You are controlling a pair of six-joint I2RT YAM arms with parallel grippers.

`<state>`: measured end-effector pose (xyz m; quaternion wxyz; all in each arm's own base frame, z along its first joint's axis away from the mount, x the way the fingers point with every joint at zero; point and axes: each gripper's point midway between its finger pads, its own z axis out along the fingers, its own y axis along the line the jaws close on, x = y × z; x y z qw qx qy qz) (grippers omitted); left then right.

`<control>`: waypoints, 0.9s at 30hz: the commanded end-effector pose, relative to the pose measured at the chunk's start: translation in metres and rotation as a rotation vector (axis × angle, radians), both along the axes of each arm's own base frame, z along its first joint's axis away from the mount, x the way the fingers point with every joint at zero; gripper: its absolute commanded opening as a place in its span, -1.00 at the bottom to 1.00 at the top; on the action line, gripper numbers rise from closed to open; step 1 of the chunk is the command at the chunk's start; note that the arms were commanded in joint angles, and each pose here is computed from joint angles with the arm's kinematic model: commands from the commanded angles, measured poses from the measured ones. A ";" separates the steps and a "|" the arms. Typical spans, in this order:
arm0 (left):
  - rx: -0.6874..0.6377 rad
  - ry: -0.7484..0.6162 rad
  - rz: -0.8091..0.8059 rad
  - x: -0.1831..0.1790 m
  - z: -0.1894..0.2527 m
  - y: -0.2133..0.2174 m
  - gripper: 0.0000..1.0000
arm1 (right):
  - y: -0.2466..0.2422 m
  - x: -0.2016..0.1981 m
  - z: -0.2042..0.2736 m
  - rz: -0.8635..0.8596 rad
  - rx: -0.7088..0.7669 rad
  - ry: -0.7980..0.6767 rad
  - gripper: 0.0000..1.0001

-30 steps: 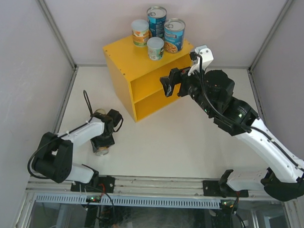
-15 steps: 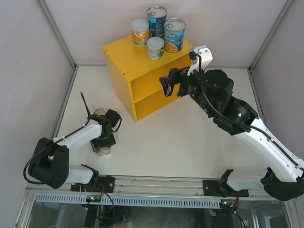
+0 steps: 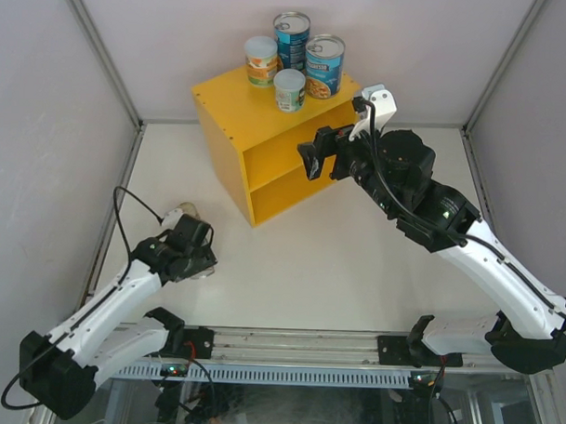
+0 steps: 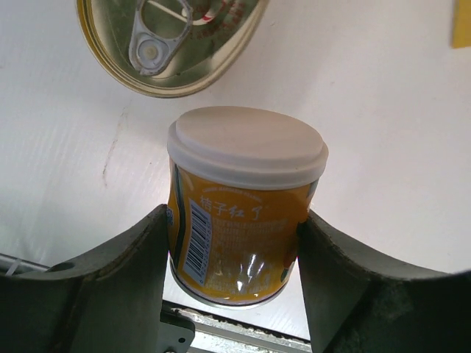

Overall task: Place and organize the canned foods onto the counter
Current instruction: Pick up the canned food from the center of the board.

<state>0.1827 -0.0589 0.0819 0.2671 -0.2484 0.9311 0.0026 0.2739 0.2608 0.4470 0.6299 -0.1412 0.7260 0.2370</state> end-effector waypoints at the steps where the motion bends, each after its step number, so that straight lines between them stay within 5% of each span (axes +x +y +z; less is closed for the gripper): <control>1: -0.018 -0.133 0.003 0.006 0.023 -0.003 -1.00 | -0.011 -0.007 0.021 -0.023 0.054 -0.033 0.69; 27: 0.001 -0.801 0.006 0.048 0.251 -0.013 -0.99 | -0.023 -0.012 0.022 -0.077 0.031 -0.024 0.69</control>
